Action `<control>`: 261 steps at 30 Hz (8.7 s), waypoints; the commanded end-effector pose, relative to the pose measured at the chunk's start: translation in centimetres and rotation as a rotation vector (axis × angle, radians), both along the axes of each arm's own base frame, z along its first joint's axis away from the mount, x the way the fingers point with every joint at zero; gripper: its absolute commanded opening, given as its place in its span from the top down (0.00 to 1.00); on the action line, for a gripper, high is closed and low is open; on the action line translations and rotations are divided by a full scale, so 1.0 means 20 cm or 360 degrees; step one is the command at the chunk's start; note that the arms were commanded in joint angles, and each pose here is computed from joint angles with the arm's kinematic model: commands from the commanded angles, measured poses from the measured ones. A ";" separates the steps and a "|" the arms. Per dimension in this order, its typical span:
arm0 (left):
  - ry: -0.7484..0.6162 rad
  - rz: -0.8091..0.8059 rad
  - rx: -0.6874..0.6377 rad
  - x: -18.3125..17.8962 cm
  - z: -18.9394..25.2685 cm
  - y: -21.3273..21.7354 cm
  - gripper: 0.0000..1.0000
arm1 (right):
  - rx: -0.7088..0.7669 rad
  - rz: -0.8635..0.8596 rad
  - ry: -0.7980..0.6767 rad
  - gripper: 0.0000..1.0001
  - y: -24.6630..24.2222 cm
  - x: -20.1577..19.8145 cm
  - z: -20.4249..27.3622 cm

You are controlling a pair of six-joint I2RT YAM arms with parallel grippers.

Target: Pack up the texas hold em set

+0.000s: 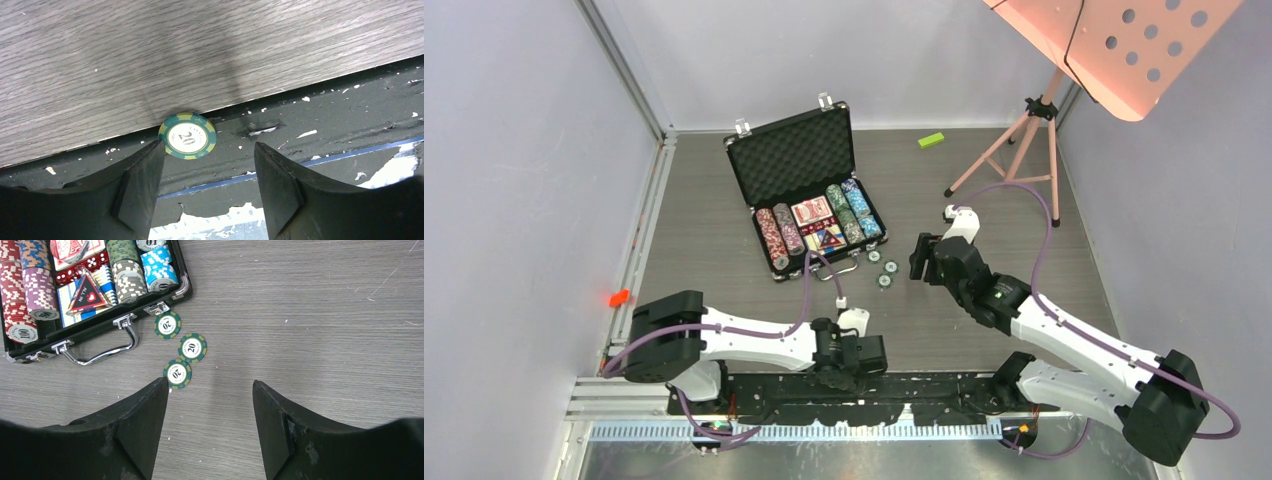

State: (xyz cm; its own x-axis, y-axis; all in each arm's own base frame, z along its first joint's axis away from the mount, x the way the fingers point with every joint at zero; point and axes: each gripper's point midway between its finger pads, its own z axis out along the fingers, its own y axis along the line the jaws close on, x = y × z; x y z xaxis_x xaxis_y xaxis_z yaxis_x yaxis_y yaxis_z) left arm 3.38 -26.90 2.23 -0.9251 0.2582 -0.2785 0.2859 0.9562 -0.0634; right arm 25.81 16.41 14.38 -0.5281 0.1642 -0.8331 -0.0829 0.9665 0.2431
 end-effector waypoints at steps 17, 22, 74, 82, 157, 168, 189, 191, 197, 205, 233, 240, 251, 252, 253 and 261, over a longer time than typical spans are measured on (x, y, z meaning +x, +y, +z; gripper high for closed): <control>-0.0124 0.0096 -0.0078 0.06 0.07 0.04 0.31 | 0.0031 -0.0010 -0.0018 0.32 0.04 0.05 0.03; -0.0092 0.0131 -0.0108 0.06 0.04 0.06 0.31 | 0.0036 -0.0008 -0.0022 0.32 0.05 0.05 0.04; -0.0286 -0.0303 -0.0141 0.20 0.20 -0.02 0.69 | 0.0200 0.0718 0.0750 0.45 0.38 -0.31 -0.24; -0.0484 -0.0427 -0.0357 0.31 0.25 -0.03 0.76 | 0.0540 0.0835 0.1057 0.48 0.45 -0.36 -0.26; -0.0951 -0.0864 -0.0717 0.44 0.52 -0.25 0.94 | 0.0717 0.1155 0.1379 0.85 0.69 -0.63 -0.19; -0.0975 -0.0853 -0.0722 0.45 0.53 -0.24 0.94 | 0.0720 0.1165 0.1396 0.80 0.69 -0.64 -0.19; -0.1083 -0.0603 -0.0638 0.54 0.59 -0.12 0.28 | 0.0563 0.0699 0.1203 0.99 0.60 -0.37 -0.17; -0.1138 -0.0497 -0.0621 0.59 0.61 -0.06 0.22 | 0.0574 0.0547 0.1144 1.00 0.59 -0.26 -0.13; -0.1232 -0.0051 -0.0491 0.82 0.64 0.22 0.16 | 0.0719 -0.0014 0.0945 1.00 0.59 0.09 0.06; -0.1248 0.0433 -0.0471 1.11 0.68 0.53 0.13 | 0.0848 -0.0658 0.0768 0.99 0.60 0.51 0.16; -0.1420 0.0769 -0.0596 1.24 0.81 0.80 0.13 | 0.0946 -0.0838 0.0715 1.00 0.86 0.95 -0.14; -0.1416 0.0762 -0.0597 1.23 0.80 0.80 0.13 | 0.0916 -0.0859 0.0707 0.99 0.86 0.97 -0.21; -0.1408 0.0746 -0.0614 1.23 0.81 0.78 0.13 | 0.0950 -0.0831 0.0683 0.74 0.87 1.00 -0.19; -0.1407 0.0735 -0.0621 1.23 0.81 0.78 0.14 | 0.0956 -0.0829 0.0675 0.69 0.87 1.01 -0.18; -0.1410 0.0730 -0.0630 1.23 0.82 0.77 0.14 | 0.0960 -0.0824 0.0662 0.66 0.87 1.01 -0.17; -0.1384 0.0695 -0.0637 1.23 0.80 0.75 0.14 | 0.0889 -0.0667 0.0565 0.62 0.85 1.00 -0.03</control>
